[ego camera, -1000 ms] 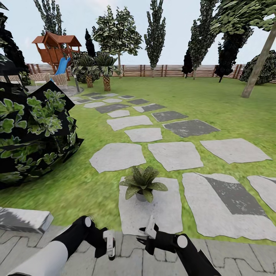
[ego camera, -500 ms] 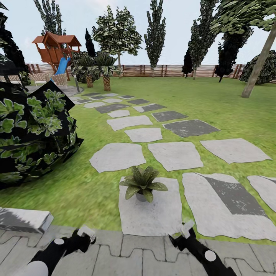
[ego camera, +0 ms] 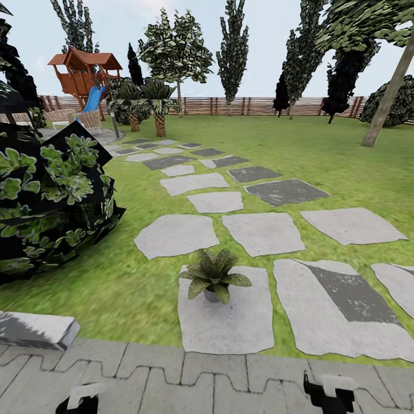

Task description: Pick up the pesticide atomizer in the garden and spray insectifuge to fully cover both potted plants in the garden.

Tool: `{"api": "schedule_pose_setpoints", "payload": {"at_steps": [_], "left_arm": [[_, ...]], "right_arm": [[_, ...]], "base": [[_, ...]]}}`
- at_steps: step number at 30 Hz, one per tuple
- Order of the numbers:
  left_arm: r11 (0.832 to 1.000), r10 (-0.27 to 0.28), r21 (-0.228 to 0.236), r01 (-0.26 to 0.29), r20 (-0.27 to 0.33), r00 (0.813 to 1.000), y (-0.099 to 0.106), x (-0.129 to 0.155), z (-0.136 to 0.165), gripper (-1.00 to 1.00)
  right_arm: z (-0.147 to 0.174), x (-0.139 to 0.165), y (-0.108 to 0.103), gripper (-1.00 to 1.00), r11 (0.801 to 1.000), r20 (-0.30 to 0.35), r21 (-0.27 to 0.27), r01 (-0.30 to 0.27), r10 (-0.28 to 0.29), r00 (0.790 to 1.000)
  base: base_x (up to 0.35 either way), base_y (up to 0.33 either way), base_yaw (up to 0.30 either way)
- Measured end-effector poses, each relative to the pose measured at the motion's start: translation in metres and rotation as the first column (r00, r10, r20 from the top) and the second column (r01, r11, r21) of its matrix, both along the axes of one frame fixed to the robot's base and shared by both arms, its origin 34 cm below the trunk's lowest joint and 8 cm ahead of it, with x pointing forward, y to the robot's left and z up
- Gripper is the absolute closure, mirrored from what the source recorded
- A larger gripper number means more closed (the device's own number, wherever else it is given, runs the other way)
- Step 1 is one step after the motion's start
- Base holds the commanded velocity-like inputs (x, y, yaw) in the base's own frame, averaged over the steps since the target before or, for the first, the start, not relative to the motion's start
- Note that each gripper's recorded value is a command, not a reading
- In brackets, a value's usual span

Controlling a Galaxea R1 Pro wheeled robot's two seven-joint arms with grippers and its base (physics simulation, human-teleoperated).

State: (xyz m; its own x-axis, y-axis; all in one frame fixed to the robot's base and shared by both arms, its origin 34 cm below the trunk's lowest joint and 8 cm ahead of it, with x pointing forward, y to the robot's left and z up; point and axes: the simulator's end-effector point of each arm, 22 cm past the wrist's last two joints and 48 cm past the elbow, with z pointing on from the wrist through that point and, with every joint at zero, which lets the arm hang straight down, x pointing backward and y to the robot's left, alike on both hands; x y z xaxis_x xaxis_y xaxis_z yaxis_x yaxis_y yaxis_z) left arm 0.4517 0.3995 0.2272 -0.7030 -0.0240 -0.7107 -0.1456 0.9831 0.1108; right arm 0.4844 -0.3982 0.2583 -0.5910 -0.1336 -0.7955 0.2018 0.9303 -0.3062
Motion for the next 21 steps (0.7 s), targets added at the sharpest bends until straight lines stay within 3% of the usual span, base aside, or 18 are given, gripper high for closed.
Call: {"api": "schedule_pose_setpoints", "payload": {"at_steps": [5,12,21], "left_arm": [[1.0,0.015,0.014,-0.015,-0.007,1.0,0.002,-0.004,-0.002,1.0],[1.0,0.02,0.015,-0.02,-0.006,1.0,0.003,-0.005,-0.002,1.0],[1.0,0.017,0.016,-0.017,-0.003,1.0,0.003,-0.003,-0.001,1.0]], "right_arm": [[-0.007,-0.006,0.012,-1.0,1.0,-0.02,0.02,-0.01,0.01,1.0],[-0.042,-0.054,0.051,-1.0,0.996,-0.134,0.092,-0.012,0.024,0.991],[-0.046,-0.06,0.059,-1.0,0.995,-0.144,0.103,-0.011,0.026,0.989]], "base": [[0.0,0.0,0.0],[0.0,0.0,0.0],[0.0,0.0,0.0]]}}
